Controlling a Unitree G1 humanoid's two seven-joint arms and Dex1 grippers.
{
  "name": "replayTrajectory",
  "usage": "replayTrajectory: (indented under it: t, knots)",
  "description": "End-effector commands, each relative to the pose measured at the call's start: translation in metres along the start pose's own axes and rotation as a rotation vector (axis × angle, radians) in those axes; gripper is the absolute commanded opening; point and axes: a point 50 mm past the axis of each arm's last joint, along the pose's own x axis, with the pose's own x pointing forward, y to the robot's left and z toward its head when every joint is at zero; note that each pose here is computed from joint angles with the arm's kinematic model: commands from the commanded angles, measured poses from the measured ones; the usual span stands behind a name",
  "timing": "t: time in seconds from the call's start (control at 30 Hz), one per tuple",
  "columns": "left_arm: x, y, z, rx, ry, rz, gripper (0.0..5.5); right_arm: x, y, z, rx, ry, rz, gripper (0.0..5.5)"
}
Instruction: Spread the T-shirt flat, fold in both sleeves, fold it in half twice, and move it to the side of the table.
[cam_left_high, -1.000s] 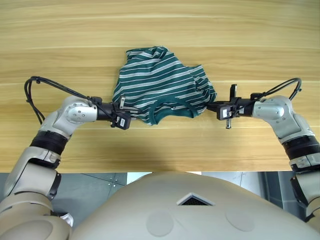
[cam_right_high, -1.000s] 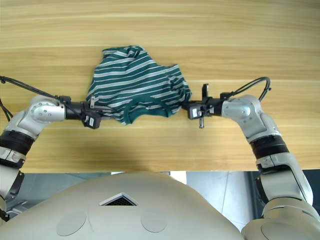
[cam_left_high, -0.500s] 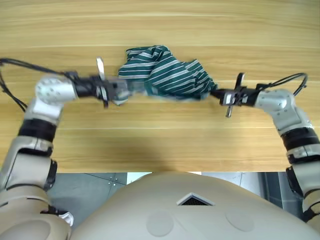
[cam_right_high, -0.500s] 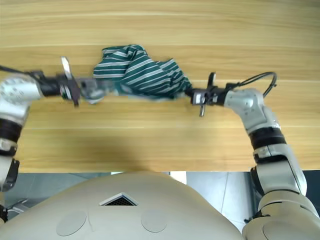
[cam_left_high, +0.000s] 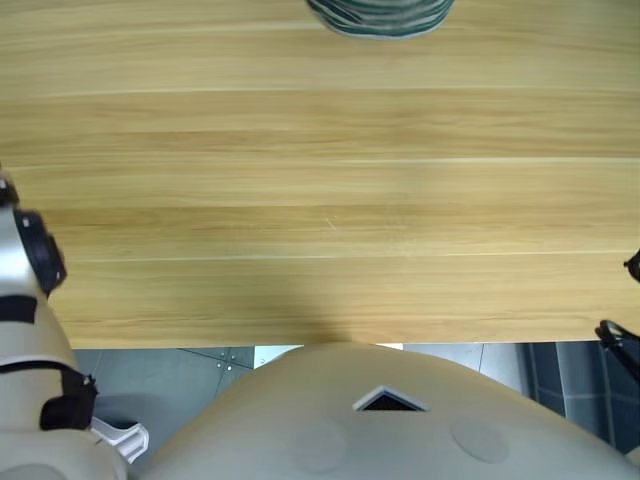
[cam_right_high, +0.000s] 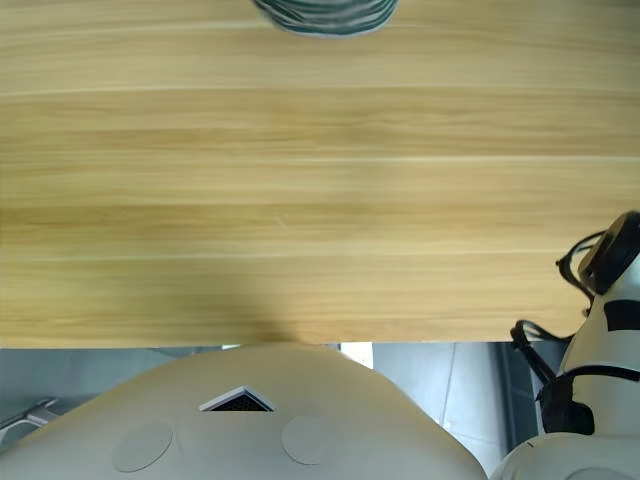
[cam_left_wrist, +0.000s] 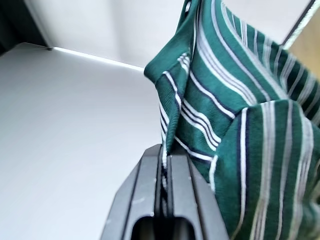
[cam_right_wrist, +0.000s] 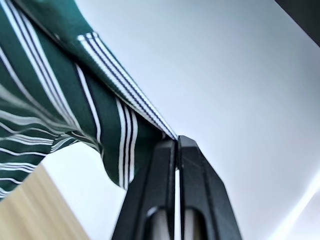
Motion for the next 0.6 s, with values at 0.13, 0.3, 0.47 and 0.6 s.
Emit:
replayTrajectory:
  t: [0.13,0.3,0.47,0.6]
  knots:
    - [-0.059,-0.063,0.065,-0.117,-0.147,-0.208,0.04,-0.094,0.068,0.082,0.198,-0.234,0.555,0.0]
    - [-0.075,-0.061,0.095,-0.119,-0.266,-0.128,0.04,-0.119,0.051,0.121,0.271,-0.419,0.564,0.0]
    - [-0.075,-0.029,0.126,-0.162,-0.513,-0.002,0.04,-0.127,0.026,0.138,0.347,-0.615,0.517,0.0]
    - [-0.066,-0.004,0.122,-0.203,-0.588,0.03,0.04,-0.114,0.013,0.124,0.41,-0.639,0.509,0.0]
